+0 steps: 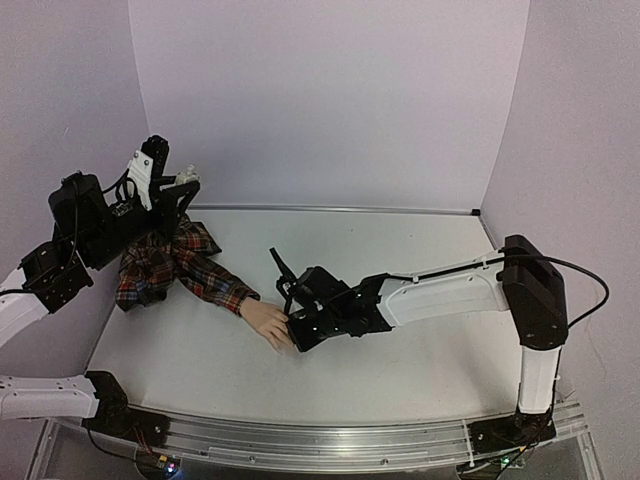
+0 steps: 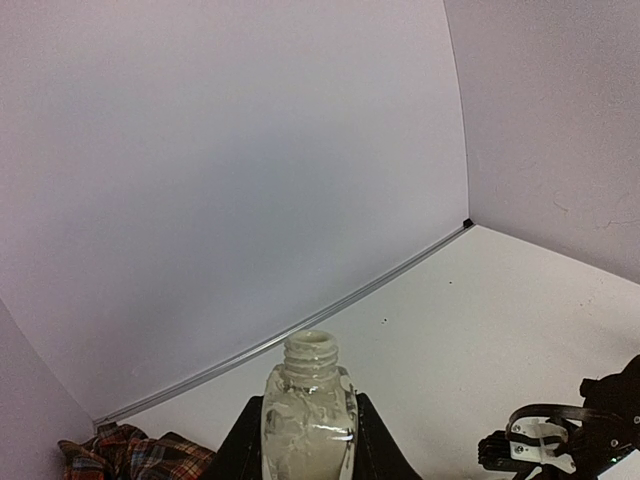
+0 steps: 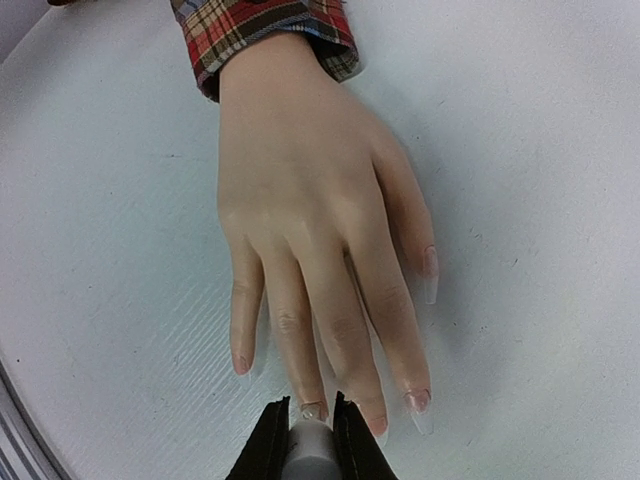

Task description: Paint the nails

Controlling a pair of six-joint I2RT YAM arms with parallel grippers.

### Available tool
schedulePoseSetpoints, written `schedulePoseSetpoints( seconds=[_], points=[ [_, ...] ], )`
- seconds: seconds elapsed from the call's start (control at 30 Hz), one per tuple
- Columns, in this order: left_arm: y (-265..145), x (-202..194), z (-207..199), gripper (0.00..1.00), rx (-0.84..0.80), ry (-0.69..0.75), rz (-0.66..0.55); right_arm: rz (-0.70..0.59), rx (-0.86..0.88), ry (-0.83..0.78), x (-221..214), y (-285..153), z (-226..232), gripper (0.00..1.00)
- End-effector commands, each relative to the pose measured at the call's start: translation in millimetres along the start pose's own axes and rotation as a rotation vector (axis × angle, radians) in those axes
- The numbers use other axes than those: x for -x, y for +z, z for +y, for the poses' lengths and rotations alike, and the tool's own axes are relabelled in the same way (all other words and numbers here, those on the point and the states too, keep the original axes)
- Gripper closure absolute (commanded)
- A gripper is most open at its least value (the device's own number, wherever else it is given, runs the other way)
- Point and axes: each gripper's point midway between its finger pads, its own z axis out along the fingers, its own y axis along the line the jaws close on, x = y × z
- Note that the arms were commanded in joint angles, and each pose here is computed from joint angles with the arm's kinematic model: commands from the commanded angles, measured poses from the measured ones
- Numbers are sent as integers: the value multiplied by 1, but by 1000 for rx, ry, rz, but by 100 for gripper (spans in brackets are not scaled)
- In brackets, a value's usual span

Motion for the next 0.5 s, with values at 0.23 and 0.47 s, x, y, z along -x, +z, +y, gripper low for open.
schedulePoseSetpoints(
  seconds=[0.23, 0.47],
  points=[
    [-6, 21, 4, 100, 3, -8, -57, -15, 4, 8, 10, 4, 4, 100],
    [-6, 20, 4, 100, 5, -7, -56, -9, 1, 8, 8, 7, 4, 100]
  ],
)
